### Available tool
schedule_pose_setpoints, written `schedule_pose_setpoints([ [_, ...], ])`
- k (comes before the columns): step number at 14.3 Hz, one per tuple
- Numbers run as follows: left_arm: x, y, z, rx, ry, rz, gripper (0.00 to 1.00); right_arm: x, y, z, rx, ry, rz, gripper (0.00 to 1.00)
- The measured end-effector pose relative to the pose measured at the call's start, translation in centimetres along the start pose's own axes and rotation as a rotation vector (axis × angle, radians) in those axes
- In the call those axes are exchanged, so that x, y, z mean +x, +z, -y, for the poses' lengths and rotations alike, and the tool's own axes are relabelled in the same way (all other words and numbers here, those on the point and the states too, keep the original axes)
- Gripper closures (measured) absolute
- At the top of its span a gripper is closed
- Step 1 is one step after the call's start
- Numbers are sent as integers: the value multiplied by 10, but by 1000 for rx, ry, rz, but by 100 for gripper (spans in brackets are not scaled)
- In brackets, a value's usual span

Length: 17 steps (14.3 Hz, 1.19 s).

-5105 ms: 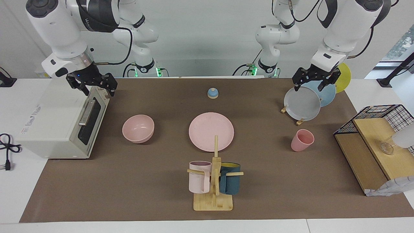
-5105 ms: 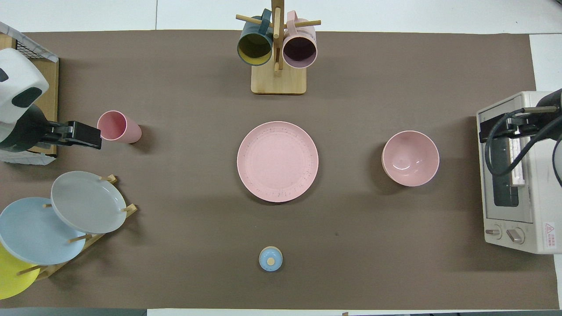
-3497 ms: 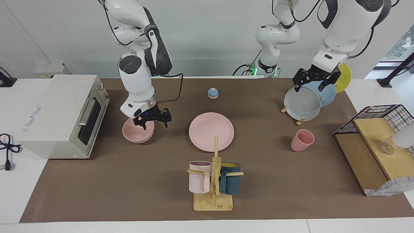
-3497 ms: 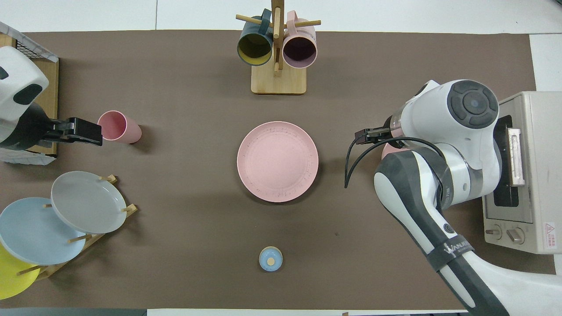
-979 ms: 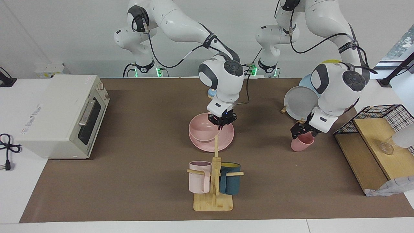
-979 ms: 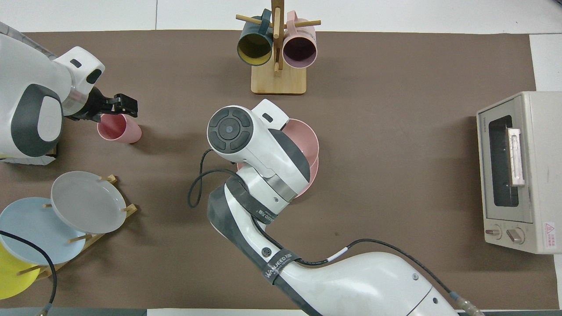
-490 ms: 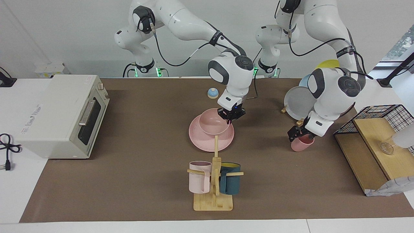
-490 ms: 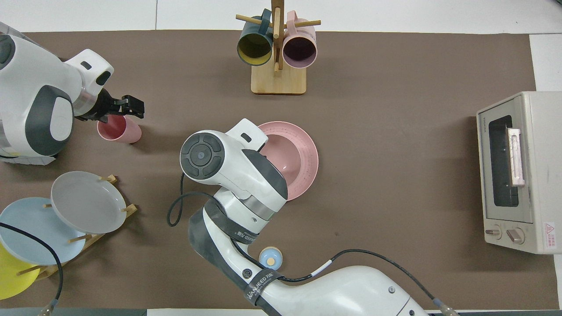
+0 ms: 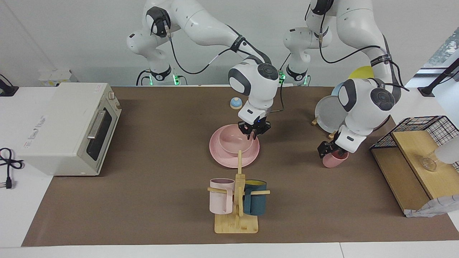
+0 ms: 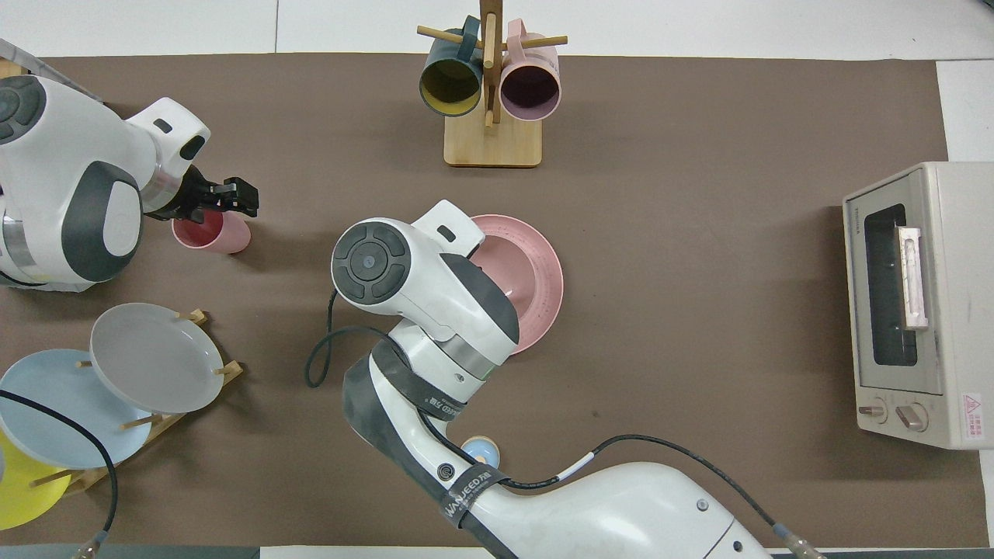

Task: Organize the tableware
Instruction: 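Release the bowl onto the plate and withdraw the right gripper, then lift the pink cup with the left gripper toward the bowl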

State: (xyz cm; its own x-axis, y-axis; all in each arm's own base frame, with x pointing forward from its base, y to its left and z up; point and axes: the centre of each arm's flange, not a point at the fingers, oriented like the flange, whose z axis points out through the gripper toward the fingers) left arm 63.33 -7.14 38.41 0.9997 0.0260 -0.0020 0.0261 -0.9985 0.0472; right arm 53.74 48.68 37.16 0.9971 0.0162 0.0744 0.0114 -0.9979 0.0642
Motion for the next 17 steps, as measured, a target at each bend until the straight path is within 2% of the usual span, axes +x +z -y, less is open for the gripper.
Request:
schedule_pose_setpoints([
  [1, -1, 2, 0, 0, 4, 2, 18, 3, -4, -1, 4, 4, -5, 52],
  [2, -1, 4, 0, 1, 10, 4, 23, 9, -12, -7, 11, 16, -17, 42],
  [4, -3, 8, 1, 1, 20, 9, 50, 32, -45, -37, 34, 67, -40, 20],
  [6, -3, 9, 1, 1, 28, 11, 75, 47, -90, -83, 24, 68, -25, 1],
  [8, -3, 7, 1, 2, 30, 7, 95, 56, -130, -147, -7, 55, 21, 0],
  [10, -1, 2, 1, 1, 31, 0, 95, 66, -160, -221, -21, 75, 60, 0],
  [12, 3, -21, -5, -1, 33, 10, 95, 69, -184, -290, -25, 56, 96, 0],
  [15, 3, -100, -35, -13, -28, 59, 95, 63, -212, -388, -17, 2, 136, 0],
  [17, -8, -157, -72, -34, -102, 79, 95, 56, -210, -431, -8, -11, 158, 0],
])
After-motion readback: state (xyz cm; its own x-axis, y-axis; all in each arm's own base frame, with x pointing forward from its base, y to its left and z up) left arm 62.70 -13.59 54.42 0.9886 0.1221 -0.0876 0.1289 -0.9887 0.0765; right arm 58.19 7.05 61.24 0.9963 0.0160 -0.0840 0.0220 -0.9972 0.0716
